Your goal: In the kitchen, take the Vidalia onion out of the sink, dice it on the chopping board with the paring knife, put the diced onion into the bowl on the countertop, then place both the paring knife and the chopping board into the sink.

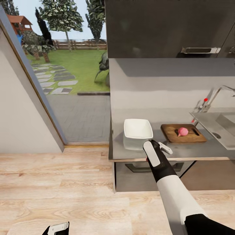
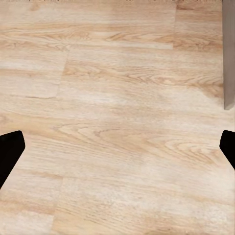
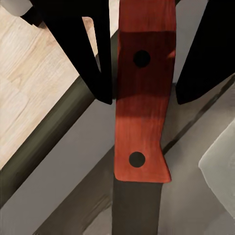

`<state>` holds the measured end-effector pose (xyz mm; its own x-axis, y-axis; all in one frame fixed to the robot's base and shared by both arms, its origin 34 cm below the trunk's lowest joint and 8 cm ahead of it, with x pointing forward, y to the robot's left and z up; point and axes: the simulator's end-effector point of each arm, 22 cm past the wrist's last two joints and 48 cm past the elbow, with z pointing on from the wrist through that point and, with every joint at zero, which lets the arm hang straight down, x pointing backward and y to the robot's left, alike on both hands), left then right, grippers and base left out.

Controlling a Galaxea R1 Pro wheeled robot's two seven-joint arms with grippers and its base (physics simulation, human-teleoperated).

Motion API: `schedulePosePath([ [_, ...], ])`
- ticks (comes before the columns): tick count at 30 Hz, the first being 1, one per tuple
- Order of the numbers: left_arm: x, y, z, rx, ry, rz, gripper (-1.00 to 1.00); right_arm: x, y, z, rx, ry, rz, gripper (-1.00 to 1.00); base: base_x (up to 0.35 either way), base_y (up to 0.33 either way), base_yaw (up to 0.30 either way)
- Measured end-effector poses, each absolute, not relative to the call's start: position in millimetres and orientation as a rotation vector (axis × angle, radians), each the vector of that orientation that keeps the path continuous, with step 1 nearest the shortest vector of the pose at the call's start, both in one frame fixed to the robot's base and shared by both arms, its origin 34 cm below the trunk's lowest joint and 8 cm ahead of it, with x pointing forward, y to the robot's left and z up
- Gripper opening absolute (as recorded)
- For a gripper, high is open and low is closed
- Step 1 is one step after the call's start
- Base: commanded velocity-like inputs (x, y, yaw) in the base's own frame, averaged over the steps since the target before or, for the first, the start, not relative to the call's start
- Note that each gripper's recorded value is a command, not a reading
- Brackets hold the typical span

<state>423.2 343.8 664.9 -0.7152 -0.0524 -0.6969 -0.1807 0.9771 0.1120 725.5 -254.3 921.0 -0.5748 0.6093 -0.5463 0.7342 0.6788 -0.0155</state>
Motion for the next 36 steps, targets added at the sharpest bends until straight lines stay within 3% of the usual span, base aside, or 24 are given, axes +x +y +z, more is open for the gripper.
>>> schedulePosePath([
  [36, 436, 344, 678, -0.165, 2.324, 0.216, 1.00, 730, -253, 949, 1.022, 2.342, -0.300, -1.00, 0.000, 0.000, 0.000],
])
